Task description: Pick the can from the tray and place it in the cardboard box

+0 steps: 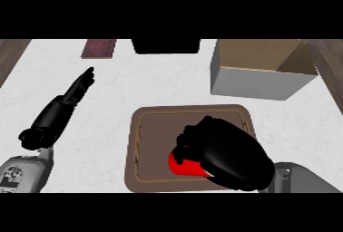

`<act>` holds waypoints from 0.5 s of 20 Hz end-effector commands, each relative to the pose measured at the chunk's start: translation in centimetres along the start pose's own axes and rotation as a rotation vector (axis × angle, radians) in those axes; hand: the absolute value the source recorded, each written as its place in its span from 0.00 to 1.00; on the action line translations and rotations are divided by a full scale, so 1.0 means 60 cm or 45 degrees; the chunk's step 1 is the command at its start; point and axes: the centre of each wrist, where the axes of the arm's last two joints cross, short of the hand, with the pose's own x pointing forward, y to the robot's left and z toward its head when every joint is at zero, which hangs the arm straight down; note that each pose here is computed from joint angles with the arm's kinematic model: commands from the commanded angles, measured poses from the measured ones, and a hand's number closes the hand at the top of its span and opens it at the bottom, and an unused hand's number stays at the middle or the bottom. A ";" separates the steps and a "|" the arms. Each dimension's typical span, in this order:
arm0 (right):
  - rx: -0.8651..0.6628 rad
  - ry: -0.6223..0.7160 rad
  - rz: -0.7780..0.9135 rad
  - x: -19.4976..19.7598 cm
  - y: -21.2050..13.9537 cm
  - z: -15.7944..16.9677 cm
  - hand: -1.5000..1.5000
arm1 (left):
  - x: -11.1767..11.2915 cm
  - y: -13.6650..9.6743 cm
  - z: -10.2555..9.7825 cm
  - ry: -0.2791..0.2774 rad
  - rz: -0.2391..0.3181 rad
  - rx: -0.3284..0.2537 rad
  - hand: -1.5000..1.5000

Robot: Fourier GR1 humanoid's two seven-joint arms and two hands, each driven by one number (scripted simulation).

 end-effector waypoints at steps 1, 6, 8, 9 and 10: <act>-0.209 0.193 -0.111 -0.037 -0.071 0.015 1.00 | -0.012 -0.003 0.007 0.005 0.014 0.004 0.50; -0.320 0.451 -0.167 -0.112 -0.094 0.021 1.00 | 0.009 -0.016 0.001 -0.022 0.004 -0.010 0.50; -0.355 0.509 -0.181 -0.157 -0.140 -0.002 1.00 | -0.015 -0.017 0.003 0.001 0.005 -0.012 0.50; -0.375 0.524 -0.185 -0.176 -0.129 0.006 1.00 | -0.009 -0.027 -0.002 -0.019 0.022 -0.010 0.50; -0.363 0.553 -0.183 -0.188 -0.130 -0.002 1.00 | 0.001 -0.004 0.012 -0.022 -0.019 -0.007 0.50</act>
